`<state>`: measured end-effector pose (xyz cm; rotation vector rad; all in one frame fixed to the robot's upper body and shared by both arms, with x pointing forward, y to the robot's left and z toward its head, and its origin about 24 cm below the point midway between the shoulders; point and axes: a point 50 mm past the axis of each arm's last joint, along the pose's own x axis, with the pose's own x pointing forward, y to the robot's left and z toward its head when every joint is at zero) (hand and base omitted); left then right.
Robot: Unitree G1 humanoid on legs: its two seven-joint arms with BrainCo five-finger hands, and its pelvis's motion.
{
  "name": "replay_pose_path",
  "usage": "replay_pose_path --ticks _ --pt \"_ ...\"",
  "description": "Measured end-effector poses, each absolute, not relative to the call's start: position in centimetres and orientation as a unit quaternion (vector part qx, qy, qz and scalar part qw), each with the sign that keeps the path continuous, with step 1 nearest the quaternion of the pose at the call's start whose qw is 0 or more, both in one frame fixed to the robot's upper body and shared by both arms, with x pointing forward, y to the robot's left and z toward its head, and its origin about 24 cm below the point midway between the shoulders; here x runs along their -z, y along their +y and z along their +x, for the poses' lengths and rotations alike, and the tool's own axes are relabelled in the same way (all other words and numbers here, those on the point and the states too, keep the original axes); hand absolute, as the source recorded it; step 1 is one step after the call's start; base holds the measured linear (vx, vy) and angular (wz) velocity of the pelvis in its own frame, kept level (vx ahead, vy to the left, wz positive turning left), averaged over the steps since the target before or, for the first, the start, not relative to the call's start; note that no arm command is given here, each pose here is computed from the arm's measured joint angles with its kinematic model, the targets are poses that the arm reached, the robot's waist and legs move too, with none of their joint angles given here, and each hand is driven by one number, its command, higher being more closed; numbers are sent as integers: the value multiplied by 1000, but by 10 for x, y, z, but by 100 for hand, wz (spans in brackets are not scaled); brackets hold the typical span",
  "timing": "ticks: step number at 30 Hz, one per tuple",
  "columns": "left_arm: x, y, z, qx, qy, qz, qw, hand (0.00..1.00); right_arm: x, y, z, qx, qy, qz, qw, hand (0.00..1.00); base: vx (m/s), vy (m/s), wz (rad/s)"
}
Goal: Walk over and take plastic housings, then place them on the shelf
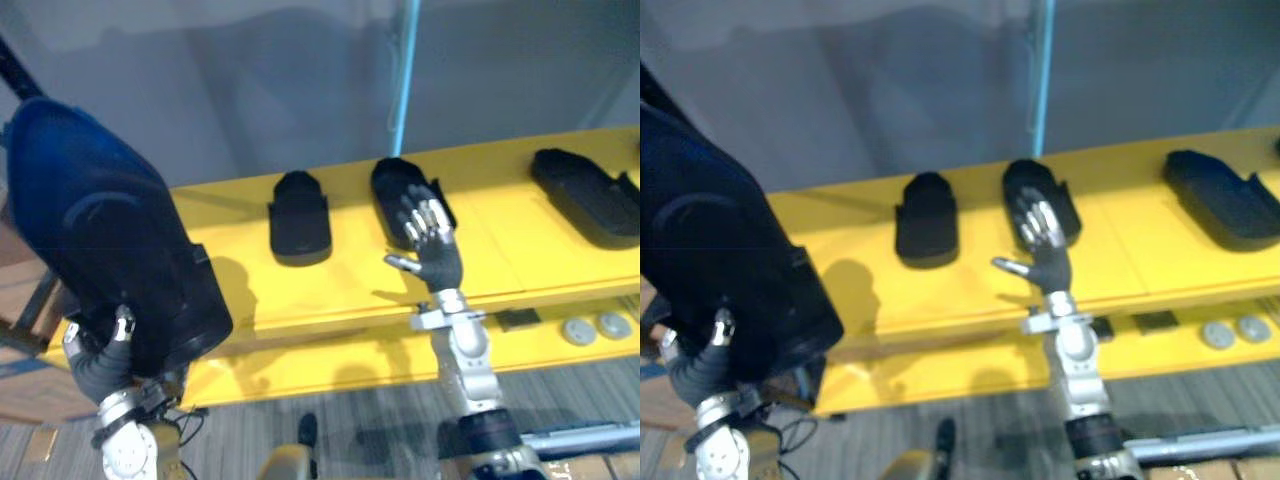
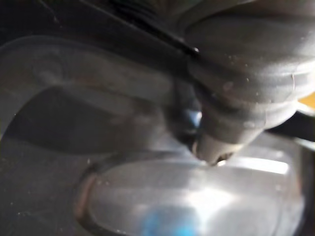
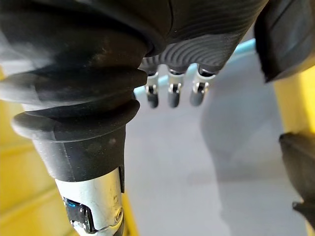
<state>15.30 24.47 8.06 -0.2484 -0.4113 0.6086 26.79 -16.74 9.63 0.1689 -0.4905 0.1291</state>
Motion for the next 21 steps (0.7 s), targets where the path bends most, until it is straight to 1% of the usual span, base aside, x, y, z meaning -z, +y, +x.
replay_pose_path --ticks 2,3,4,6,8,10,12,15,18,21 --pt "-82 234 158 -253 -215 -143 932 100 -89 -181 258 -36 -236 87 967 0 -18 107 59" --pt "-82 223 165 -220 -216 -155 939 100 -86 -188 252 -20 -238 94 966 0 -22 158 62" --pt "-82 217 169 -203 -214 -161 942 100 -85 -190 249 -15 -239 98 966 0 -30 178 80" --pt "-80 198 183 -142 -206 -170 953 100 -87 -184 245 -8 -252 115 961 0 -25 178 81" --pt "-80 181 194 -94 -200 -182 958 100 -90 -179 244 3 -265 129 955 0 -4 198 75" --pt "-76 175 197 -71 -185 -182 963 100 -88 -175 244 19 -262 129 956 0 -7 164 53" --pt "-77 177 199 -49 -180 -164 969 100 -89 -171 244 34 -260 114 958 0 -12 180 42" --pt "-87 170 211 -2 -188 -151 970 100 -93 -172 235 60 -270 118 954 0 -13 113 114" --pt "-94 168 216 11 -201 -143 969 100 -102 -165 224 47 -291 99 951 0 -23 -34 136" --pt "-90 178 213 -35 -188 -141 971 100 -110 -148 225 -11 -308 94 947 0 -15 -109 44"
